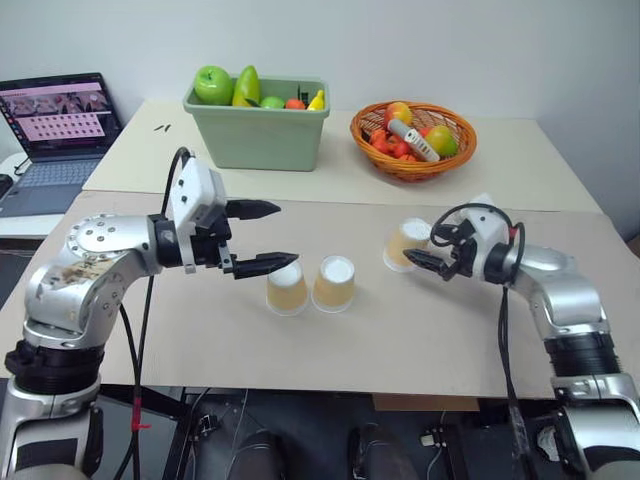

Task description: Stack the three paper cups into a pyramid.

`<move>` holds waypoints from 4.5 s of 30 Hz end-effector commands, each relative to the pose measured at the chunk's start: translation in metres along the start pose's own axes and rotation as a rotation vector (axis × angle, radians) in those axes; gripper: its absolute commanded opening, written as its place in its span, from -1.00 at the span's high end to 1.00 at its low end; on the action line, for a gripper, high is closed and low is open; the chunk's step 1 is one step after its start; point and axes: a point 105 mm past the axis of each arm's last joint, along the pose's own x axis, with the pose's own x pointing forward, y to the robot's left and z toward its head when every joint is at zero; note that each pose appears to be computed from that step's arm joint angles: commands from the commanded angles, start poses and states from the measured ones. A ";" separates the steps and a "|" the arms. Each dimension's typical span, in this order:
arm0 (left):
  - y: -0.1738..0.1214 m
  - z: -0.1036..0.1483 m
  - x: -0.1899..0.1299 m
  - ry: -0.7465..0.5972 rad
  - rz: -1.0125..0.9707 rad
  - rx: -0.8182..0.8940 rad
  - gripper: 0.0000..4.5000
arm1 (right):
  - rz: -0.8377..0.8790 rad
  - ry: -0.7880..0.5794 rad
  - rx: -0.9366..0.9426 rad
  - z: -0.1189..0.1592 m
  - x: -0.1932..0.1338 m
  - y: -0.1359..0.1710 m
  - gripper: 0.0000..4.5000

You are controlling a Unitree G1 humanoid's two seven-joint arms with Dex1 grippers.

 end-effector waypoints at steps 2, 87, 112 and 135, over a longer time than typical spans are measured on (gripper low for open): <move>-0.001 0.012 -0.004 -0.020 0.022 0.042 -0.98 | 0.025 -0.094 -0.049 0.030 0.011 0.000 -1.00; 0.000 -0.013 -0.036 0.060 0.139 -0.012 -1.00 | 0.827 -0.166 -0.290 0.155 0.027 0.140 -0.99; 0.082 -0.075 -0.120 -0.023 1.152 -0.170 -1.00 | -0.144 -0.085 -0.065 0.101 0.017 0.007 -0.99; 0.093 -0.144 -0.115 -0.036 1.451 -0.282 -1.00 | -0.593 0.007 0.103 -0.034 0.032 0.001 -0.99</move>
